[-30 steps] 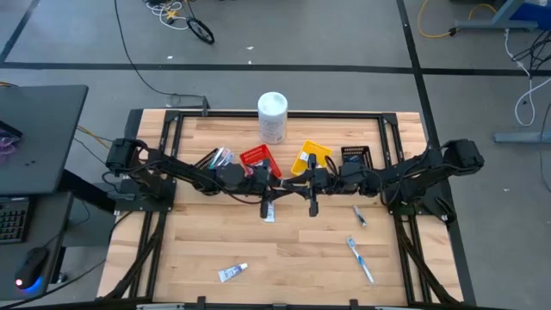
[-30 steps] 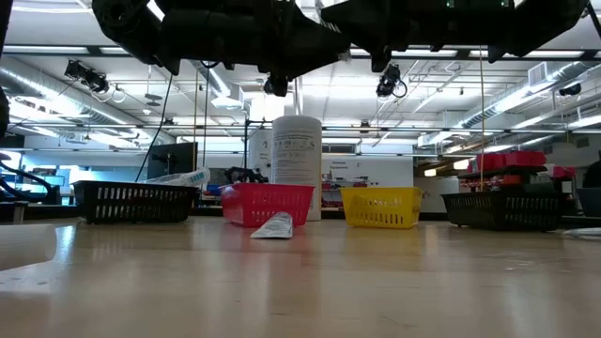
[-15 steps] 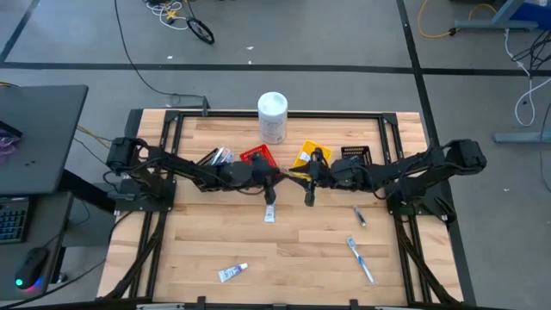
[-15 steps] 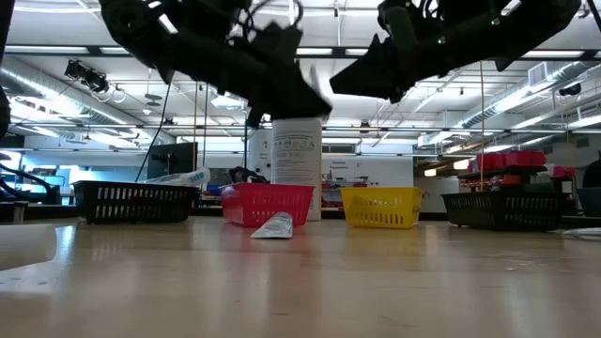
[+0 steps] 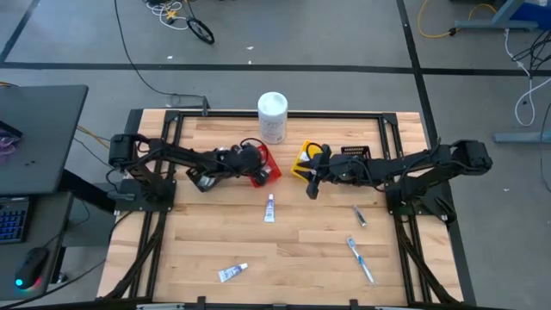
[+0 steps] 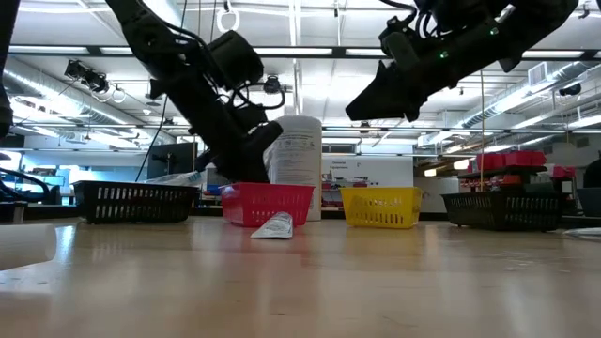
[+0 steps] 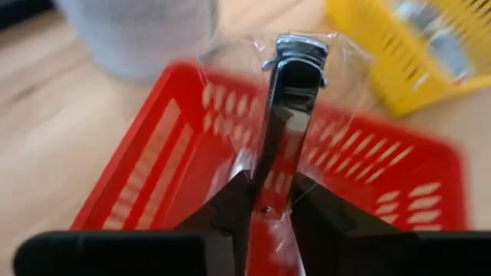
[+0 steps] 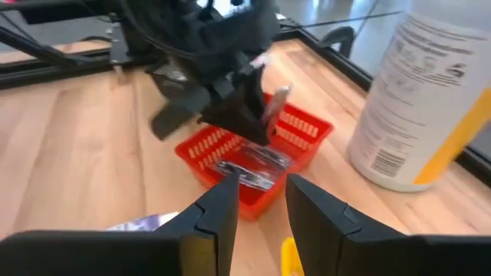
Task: Pick & Place Travel size toiletries
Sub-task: Put the left silver nail clipper into the red basket, then put the top white toothpaste into the yellow basket
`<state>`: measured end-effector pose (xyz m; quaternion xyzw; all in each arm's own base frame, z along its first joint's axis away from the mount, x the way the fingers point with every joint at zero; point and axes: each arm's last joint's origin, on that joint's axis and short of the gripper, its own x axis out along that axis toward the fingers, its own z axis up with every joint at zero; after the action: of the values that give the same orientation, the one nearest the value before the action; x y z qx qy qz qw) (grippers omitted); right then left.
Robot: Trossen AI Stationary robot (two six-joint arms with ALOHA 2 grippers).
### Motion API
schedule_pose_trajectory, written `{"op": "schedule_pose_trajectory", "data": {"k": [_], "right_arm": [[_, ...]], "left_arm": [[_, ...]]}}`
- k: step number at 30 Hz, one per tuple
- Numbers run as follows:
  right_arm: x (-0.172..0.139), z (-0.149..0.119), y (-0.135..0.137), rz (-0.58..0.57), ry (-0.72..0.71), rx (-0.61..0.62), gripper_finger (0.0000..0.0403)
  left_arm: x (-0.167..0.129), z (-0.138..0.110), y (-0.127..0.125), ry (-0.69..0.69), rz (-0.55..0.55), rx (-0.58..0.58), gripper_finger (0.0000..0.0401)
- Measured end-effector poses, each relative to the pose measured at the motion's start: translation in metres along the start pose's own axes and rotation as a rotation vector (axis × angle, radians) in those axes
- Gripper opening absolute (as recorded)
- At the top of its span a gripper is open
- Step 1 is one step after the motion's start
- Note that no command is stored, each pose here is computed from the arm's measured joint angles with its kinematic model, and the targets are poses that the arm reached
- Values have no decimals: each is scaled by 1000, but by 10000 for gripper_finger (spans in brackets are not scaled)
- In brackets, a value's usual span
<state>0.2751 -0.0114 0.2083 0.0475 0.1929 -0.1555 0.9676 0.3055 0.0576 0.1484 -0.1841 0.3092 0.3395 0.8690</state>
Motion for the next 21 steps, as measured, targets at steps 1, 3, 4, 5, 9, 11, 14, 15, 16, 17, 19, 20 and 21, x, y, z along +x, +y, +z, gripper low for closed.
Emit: {"op": "schedule_pose_trajectory", "data": {"k": [1,3,4,5,9,11,14,15,16,17,19,20,21], "right_arm": [[0,0,0,11,1,0,119],[0,0,1,17,4,-1,119],[0,0,1,17,3,-1,119],[0,0,1,17,3,0,119],[0,0,1,17,3,-1,120],[0,0,1,17,3,-1,120],[0,0,1,17,3,0,120],[0,0,1,17,3,-1,120],[0,0,1,17,3,0,120],[0,0,1,17,3,-1,120],[0,0,1,21,4,-1,120],[0,0,1,28,5,-1,120],[0,0,1,45,7,-1,120]], "left_arm": [[0,-1,2,20,10,3,94],[1,-2,5,41,27,8,104],[2,-2,6,45,32,7,108],[2,-2,7,45,34,5,112],[2,-1,7,38,24,16,129],[2,0,6,42,-5,27,140],[2,-1,4,46,-24,29,158],[1,0,3,40,-26,28,163],[1,0,3,32,-27,27,167],[1,0,2,23,-30,25,171],[0,1,-1,5,-41,22,176],[0,2,-3,-9,-51,21,177],[-1,3,-5,-27,-65,22,178]]}}
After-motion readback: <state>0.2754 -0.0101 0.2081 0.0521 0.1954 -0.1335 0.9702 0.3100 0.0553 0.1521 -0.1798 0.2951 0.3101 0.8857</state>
